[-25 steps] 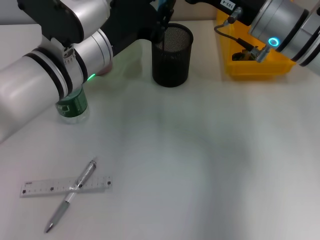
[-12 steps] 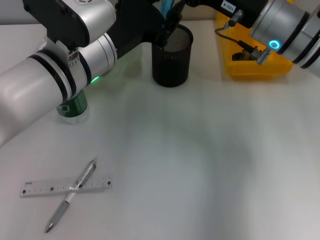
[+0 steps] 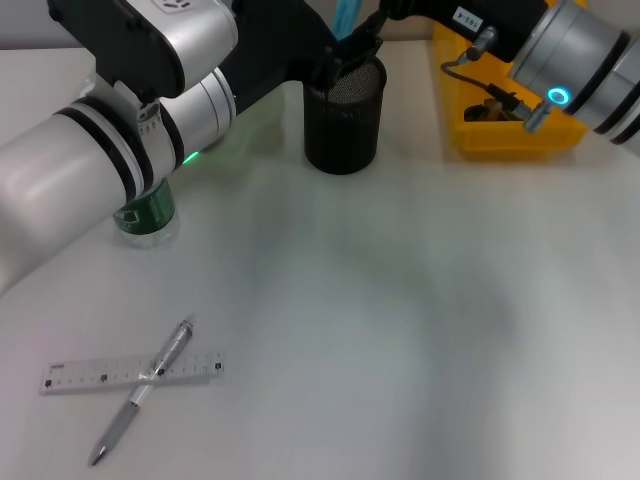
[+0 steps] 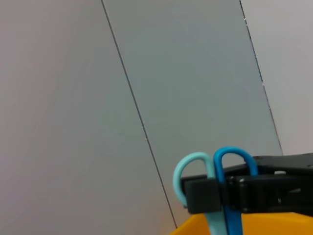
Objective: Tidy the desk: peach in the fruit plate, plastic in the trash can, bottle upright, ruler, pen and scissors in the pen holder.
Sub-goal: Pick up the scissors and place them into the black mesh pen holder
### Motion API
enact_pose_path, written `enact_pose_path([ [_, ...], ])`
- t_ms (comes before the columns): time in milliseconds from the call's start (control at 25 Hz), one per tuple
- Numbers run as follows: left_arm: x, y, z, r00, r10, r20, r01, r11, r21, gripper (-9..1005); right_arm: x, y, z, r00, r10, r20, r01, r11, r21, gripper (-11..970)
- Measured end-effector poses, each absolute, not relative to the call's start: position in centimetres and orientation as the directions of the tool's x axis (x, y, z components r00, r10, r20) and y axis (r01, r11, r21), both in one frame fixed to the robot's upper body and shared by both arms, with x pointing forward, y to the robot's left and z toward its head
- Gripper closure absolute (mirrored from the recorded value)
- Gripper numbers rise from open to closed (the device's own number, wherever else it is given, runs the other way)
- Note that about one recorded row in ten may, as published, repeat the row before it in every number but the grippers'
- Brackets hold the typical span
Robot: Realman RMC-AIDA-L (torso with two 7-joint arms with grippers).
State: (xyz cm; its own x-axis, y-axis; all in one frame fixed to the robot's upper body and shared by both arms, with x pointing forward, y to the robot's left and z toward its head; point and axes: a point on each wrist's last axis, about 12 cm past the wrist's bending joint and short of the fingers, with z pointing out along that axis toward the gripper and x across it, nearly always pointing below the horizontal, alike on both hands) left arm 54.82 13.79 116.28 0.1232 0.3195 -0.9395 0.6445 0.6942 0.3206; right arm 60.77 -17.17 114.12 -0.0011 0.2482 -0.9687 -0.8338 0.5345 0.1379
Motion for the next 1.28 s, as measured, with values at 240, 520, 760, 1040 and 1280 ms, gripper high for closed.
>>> enact_pose_path([
  [240, 54.6, 14.2, 116.6, 0.12, 0.305, -0.945, 0.632, 0.711, 0.309, 228, 60.4, -18.4, 114.8, 0.034, 0.262, -0.964, -0.825, 0.552, 0.121, 869],
  [520, 53.5, 15.1, 117.1, 0.109, 0.267, -0.958, 0.619, 0.735, 0.275, 229, 60.2, -20.3, 114.9, 0.042, 0.29, -0.956, -0.792, 0.593, 0.145, 865],
  [760, 52.6, 16.8, 118.4, 0.107, 0.162, -0.981, 0.671, 0.717, 0.191, 231, 60.1, -21.4, 114.6, 0.045, 0.294, -0.955, -0.768, 0.622, 0.155, 862],
  [1040, 52.3, 21.7, 118.0, 0.049, -0.052, -0.997, 0.837, 0.546, 0.013, 234, 59.8, -23.3, 114.7, 0.054, 0.302, -0.952, -0.756, 0.635, 0.159, 859],
  [1280, 52.3, 25.6, 115.9, -0.028, -0.176, -0.984, 0.9, 0.425, -0.102, 236, 59.3, -24.3, 115.0, 0.07, 0.266, -0.961, -0.785, 0.609, 0.112, 856],
])
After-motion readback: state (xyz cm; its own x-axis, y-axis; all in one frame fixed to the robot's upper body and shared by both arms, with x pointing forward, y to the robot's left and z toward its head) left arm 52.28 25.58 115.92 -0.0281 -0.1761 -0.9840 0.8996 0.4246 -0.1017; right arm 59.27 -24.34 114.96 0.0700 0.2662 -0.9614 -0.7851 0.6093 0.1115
